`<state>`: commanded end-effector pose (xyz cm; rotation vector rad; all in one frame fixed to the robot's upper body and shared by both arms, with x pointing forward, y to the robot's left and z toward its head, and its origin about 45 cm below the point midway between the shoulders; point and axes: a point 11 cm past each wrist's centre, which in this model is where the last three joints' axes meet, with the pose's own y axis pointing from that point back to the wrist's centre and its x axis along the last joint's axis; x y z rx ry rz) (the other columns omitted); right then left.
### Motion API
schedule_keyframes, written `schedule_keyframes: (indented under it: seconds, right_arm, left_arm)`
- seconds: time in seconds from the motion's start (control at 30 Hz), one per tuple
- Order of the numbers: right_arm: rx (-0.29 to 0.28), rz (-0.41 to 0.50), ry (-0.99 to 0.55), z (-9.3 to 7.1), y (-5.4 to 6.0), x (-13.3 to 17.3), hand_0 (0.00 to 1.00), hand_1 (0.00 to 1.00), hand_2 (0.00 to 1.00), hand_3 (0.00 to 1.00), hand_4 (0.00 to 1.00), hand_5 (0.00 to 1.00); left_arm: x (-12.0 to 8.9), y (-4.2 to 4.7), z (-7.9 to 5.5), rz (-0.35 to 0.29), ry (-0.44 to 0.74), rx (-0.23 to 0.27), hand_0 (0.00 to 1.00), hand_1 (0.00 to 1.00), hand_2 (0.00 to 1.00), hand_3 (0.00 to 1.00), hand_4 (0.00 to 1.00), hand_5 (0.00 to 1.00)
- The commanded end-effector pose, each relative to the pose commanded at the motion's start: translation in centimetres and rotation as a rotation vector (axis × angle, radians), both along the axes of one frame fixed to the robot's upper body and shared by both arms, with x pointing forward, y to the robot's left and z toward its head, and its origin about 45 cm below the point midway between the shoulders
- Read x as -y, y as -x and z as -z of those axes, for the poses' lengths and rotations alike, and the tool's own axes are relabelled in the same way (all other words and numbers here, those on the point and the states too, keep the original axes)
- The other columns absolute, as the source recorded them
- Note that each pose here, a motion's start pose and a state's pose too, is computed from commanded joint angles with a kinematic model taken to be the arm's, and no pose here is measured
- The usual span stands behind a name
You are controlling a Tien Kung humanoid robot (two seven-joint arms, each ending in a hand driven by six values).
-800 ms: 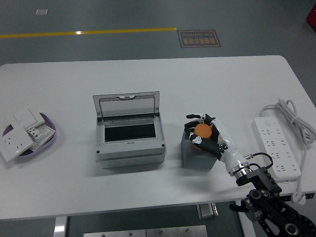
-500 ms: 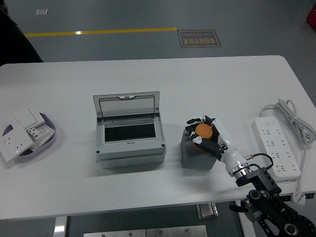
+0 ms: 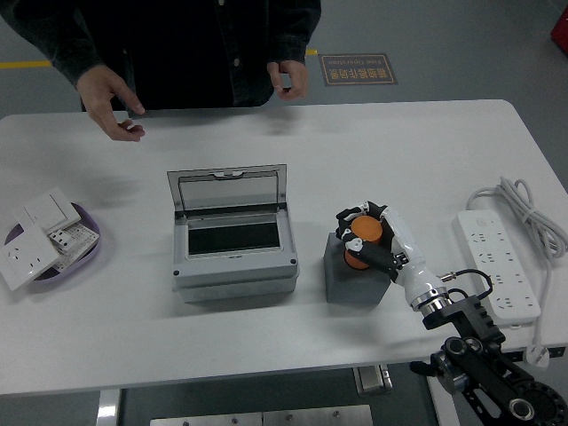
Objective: Pick up the cylinder from the cube,place it in the box,flap close box
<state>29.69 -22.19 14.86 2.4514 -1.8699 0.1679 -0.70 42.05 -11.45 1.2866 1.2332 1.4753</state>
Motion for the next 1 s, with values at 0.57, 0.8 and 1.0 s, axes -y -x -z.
schedule_keyframes:
  seconds: [0.57, 0.8, 1.0]
  right_arm:
    - [0.121, -0.288, 0.222, -4.6, -1.8, -11.9, 0.184, 0.274, 0.268, 0.225, 0.002, 0.002]
    - [0.156, -0.450, 0.487, -5.1, -2.3, -16.8, 0.080, 0.234, 0.252, 0.222, 0.002, 0.002]
    - [0.161, -0.540, 0.762, -4.5, -2.8, -18.6, 0.092, 0.238, 0.255, 0.227, 0.002, 0.002]
  left_arm:
    - [0.0, 0.04, 0.0, 0.003, 0.000, -0.008, 0.642, 0.670, 0.657, 0.695, 0.746, 0.309]
    - [-0.2, 0.07, -0.1, 0.005, -0.005, -0.014, 0.642, 0.669, 0.657, 0.693, 0.749, 0.316]
    - [-0.4, 0.04, -0.1, 0.007, -0.008, -0.017, 0.642, 0.670, 0.657, 0.693, 0.750, 0.318]
